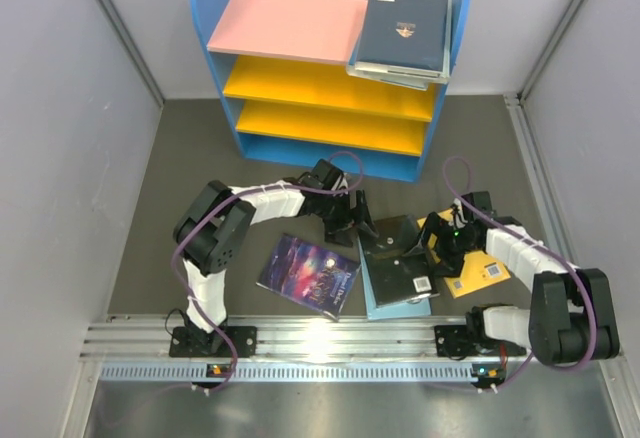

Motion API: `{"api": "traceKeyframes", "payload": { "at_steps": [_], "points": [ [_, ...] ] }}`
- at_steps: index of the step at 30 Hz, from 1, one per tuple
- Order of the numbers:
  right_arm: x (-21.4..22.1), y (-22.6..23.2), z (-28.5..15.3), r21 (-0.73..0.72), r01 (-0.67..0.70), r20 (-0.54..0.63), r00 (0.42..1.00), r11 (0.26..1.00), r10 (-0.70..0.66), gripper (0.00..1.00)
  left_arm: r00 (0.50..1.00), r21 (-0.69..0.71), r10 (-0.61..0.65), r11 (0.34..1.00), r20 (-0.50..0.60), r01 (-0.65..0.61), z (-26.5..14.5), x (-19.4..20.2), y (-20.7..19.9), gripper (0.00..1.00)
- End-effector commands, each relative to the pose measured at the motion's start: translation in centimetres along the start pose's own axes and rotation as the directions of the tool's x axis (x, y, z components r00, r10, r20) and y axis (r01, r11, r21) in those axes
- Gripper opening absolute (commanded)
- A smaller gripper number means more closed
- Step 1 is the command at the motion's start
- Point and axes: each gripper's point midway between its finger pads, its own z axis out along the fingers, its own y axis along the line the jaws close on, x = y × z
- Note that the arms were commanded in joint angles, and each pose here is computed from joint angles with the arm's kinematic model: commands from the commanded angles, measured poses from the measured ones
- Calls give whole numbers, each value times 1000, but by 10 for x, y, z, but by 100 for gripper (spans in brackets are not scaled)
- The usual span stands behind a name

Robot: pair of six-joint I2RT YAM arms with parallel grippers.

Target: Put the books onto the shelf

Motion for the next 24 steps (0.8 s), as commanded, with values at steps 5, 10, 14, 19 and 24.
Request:
{"api": "traceKeyframes", "payload": {
  "at_steps": [5, 10, 14, 19, 24],
  "points": [
    [-12, 20, -13, -94, 99, 99, 991, 991, -90, 67, 1000, 28, 14, 1000, 22, -15, 12, -9, -1, 89],
    [-14, 48, -33, -198, 141, 159, 981, 970, -111, 54, 999, 84, 8, 996, 32, -11, 10, -9, -12, 86],
    [-12, 67, -35, -299, 164, 166, 979, 940, -118, 52, 1000, 115, -11, 993, 28, 8, 10, -5, -14, 85],
    [-1, 84, -25, -411, 189, 142, 980, 892, -142, 50, 999, 159, -13, 987, 38, 7, 8, -5, -20, 82],
    [9, 101, -19, -435, 250, 141, 968, 865, -208, 44, 999, 188, -21, 982, 36, 14, 5, -2, -25, 82]
  ]
}}
